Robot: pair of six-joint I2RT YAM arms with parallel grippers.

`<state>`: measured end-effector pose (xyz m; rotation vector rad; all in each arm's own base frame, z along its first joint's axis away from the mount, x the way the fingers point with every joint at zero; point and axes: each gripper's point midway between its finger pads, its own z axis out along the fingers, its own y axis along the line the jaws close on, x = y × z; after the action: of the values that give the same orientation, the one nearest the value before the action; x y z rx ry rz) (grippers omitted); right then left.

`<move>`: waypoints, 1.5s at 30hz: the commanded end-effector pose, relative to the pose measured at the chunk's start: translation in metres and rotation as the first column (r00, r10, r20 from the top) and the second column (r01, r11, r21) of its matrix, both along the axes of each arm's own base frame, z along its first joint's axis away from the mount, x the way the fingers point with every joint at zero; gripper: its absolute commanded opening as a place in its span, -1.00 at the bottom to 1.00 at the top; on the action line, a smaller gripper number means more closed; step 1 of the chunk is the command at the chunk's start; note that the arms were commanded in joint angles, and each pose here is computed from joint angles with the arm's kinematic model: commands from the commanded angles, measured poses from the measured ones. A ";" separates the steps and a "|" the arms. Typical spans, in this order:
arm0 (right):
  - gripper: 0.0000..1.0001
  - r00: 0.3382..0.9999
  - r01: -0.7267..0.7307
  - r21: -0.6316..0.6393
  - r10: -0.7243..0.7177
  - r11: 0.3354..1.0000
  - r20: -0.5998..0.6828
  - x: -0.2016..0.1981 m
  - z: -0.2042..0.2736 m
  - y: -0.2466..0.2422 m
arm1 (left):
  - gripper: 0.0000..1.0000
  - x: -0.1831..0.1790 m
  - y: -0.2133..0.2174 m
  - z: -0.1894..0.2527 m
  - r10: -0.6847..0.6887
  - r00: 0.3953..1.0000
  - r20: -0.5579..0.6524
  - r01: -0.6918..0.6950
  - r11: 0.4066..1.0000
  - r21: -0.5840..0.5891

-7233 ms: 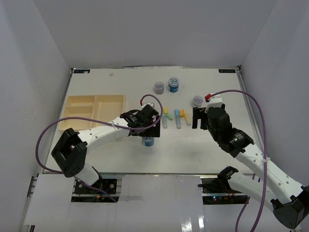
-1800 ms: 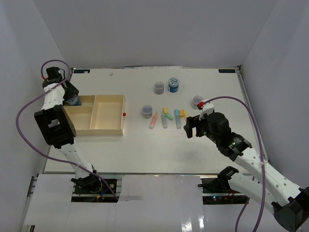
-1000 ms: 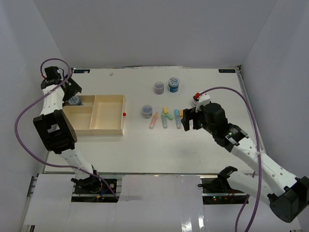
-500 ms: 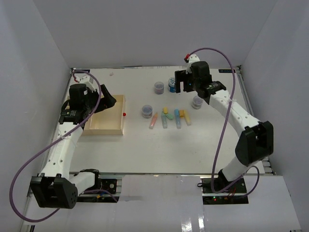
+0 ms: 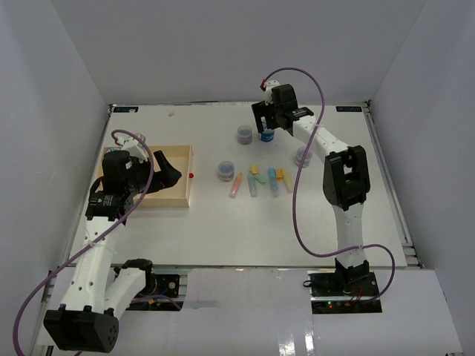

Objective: Sort the stationery into containers
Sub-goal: Pick up the stationery from the center of the board.

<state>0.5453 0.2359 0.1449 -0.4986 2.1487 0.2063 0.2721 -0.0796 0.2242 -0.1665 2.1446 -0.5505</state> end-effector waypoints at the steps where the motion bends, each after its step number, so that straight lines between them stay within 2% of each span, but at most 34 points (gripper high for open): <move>1: 0.80 0.997 -0.030 -0.015 0.031 0.999 0.066 0.023 0.013 -0.002 | 0.96 -0.008 -0.001 -0.003 -0.019 1.000 -0.008 0.019 1.000 0.007; 12: 0.84 0.997 -0.047 -0.015 0.048 0.999 0.059 0.042 -0.019 0.001 | 0.96 -0.010 -0.006 -0.008 -0.036 0.999 -0.022 0.036 0.999 -0.012; 19: 0.86 0.995 -0.095 0.014 0.095 0.995 0.025 0.041 -0.036 0.012 | 0.96 -0.011 -0.006 -0.009 -0.041 0.999 -0.022 0.040 0.999 -0.016; 24: 1.00 0.995 -0.101 0.016 0.101 0.995 0.015 0.043 -0.044 0.011 | 0.96 -0.012 -0.006 -0.012 -0.040 0.999 -0.028 0.039 0.999 -0.014; 26: 0.78 0.994 -0.109 0.022 0.108 0.994 0.014 0.043 -0.044 0.011 | 0.96 -0.012 -0.007 -0.012 -0.043 0.999 -0.030 0.042 0.999 -0.018; 28: 0.67 0.994 -0.111 0.028 0.110 0.993 0.019 0.043 -0.040 0.009 | 0.96 -0.012 -0.007 -0.012 -0.041 0.999 -0.031 0.040 0.999 -0.019; 29: 0.50 0.994 -0.111 0.026 0.110 0.994 0.029 0.044 -0.034 0.008 | 0.96 -0.012 -0.007 -0.011 -0.042 0.999 -0.030 0.041 0.999 -0.022; 31: 0.35 0.994 -0.102 0.019 0.101 0.995 0.037 0.044 -0.030 0.002 | 0.96 -0.012 -0.008 -0.011 -0.046 0.998 -0.031 0.045 0.999 -0.027; 32: 0.16 0.994 -0.102 0.013 0.101 0.995 0.050 0.044 -0.022 0.000 | 0.96 -0.012 -0.009 -0.009 -0.046 0.999 -0.028 0.045 0.999 -0.028; 34: -0.01 0.993 -0.101 0.002 0.101 0.995 0.055 0.041 -0.018 -0.004 | 0.96 -0.011 -0.008 -0.008 -0.045 0.999 -0.027 0.045 0.999 -0.029; 35: -0.18 0.992 -0.105 0.001 0.105 0.994 0.076 0.037 -0.003 -0.004 | 0.96 -0.011 -0.009 -0.005 -0.047 0.999 -0.021 0.047 0.998 -0.031; 37: -0.30 0.993 -0.106 -0.001 0.106 0.994 0.061 0.025 -0.004 -0.009 | 0.96 -0.011 -0.010 -0.002 -0.051 0.999 -0.016 0.051 0.998 -0.037; 38: -0.36 0.990 -0.109 0.008 0.108 0.994 0.096 0.019 0.019 -0.010 | 0.96 -0.011 -0.011 -0.002 -0.052 0.999 -0.017 0.051 0.998 -0.039; 39: -0.36 0.988 -0.115 0.014 0.113 0.993 0.103 0.012 0.026 -0.010 | 0.96 -0.010 -0.011 0.001 -0.055 0.998 -0.013 0.054 0.998 -0.043; 40: -0.38 0.989 -0.132 0.015 0.130 0.991 0.065 -0.003 0.012 -0.011 | 0.96 -0.010 -0.013 0.002 -0.061 0.998 -0.012 0.060 0.997 -0.048; 41: -0.37 0.984 -0.144 0.033 0.139 0.989 0.110 -0.013 0.039 -0.012 | 0.96 -0.010 -0.013 0.003 -0.063 0.998 -0.012 0.063 0.997 -0.050; 42: -0.37 0.981 -0.163 0.039 0.158 0.986 0.112 -0.025 0.044 -0.008 | 0.96 -0.010 -0.014 0.004 -0.066 0.998 -0.010 0.065 0.997 -0.051; 43: -0.36 0.981 -0.183 0.045 0.180 0.982 0.065 -0.044 0.027 -0.008 | 0.96 -0.009 -0.014 0.007 -0.064 0.998 -0.007 0.063 0.997 -0.052; 45: -0.36 0.969 -0.227 0.065 0.218 0.972 0.113 -0.073 0.053 0.000 | 0.96 -0.007 -0.013 0.009 -0.060 0.998 -0.013 0.059 0.997 -0.052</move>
<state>0.4895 0.2116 0.1172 -0.6536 2.2029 0.2925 0.2625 -0.0882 0.2130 -0.1560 2.1942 -0.6118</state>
